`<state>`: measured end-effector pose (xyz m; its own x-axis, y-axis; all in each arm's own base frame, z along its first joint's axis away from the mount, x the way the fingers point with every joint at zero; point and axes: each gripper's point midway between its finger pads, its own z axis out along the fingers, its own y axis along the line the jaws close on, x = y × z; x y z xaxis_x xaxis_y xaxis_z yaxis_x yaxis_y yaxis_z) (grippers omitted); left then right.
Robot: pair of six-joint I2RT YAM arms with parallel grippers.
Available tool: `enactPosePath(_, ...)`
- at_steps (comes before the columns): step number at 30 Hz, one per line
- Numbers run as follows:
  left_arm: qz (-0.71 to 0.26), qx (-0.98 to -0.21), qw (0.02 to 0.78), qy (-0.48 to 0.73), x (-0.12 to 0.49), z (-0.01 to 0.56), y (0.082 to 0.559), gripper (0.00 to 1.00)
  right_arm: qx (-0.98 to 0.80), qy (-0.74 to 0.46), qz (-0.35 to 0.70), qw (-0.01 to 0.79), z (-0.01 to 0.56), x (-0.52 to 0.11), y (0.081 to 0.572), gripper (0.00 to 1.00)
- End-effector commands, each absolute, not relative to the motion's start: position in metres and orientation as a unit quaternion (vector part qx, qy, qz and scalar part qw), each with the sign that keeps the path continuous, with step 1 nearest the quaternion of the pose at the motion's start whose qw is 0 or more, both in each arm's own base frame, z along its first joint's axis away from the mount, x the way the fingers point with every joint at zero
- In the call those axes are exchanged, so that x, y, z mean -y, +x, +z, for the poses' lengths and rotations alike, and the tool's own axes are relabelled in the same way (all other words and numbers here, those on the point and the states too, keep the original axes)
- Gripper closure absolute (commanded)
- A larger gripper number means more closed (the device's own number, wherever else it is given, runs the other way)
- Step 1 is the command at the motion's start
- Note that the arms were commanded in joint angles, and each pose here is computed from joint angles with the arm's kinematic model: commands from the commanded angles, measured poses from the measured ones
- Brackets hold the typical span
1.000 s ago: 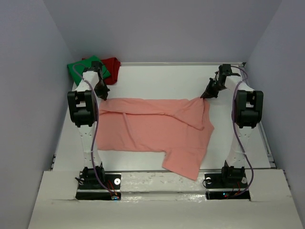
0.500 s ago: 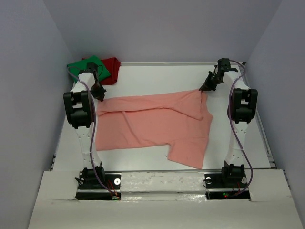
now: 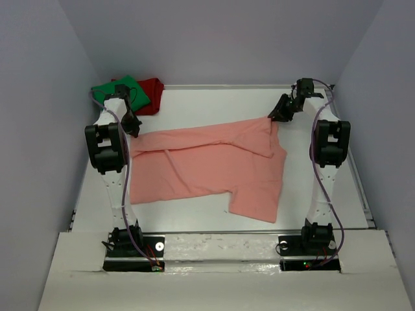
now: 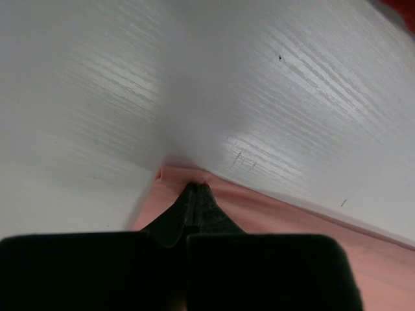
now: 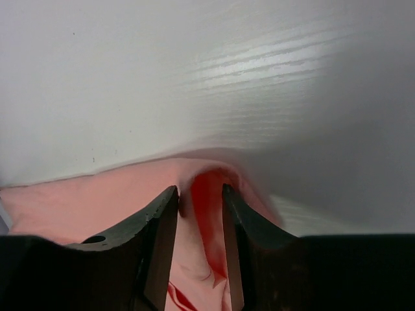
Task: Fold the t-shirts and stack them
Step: Fold the flattened tshirt in 1/3 of the way
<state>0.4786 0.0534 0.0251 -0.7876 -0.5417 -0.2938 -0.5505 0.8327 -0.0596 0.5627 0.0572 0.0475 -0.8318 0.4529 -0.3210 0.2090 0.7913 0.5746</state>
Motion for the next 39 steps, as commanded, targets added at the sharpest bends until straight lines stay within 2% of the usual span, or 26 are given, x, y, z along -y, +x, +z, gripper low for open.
enactPosePath(1,0.028,-0.945,0.162,-0.283,-0.068,0.031,0.479,1.0,-0.899,0.147,0.275,0.309,0.108,-0.052,0.575,0.6)
enactPosePath(4,0.015,-0.944,0.179,-0.277,-0.063,0.045,0.486,0.94,-0.892,0.136,0.267,0.338,0.13,-0.049,0.574,0.59)
enactPosePath(8,0.005,-0.943,0.206,-0.261,-0.05,0.067,0.496,0.9,-0.889,0.125,0.238,0.371,0.163,-0.04,0.571,0.59)
enactPosePath(13,-0.006,-0.946,0.206,-0.25,-0.035,0.073,0.499,0.85,-0.886,0.096,0.3,0.342,0.185,-0.07,0.549,0.59)
enactPosePath(16,-0.012,-0.946,0.203,-0.252,-0.031,0.073,0.497,0.78,-0.886,0.065,0.369,0.272,0.174,-0.112,0.525,0.59)
enactPosePath(21,-0.013,-0.946,0.203,-0.253,-0.03,0.072,0.496,0.78,-0.897,0.04,0.39,0.204,0.133,-0.151,0.505,0.59)
enactPosePath(26,-0.011,-0.948,0.2,-0.246,-0.03,0.072,0.494,0.78,-0.9,0.04,0.403,0.162,0.107,-0.174,0.499,0.5)
enactPosePath(39,-0.007,-0.952,0.193,-0.236,-0.031,0.073,0.494,0.78,-0.908,0.029,0.405,0.106,0.059,-0.205,0.481,0.49)
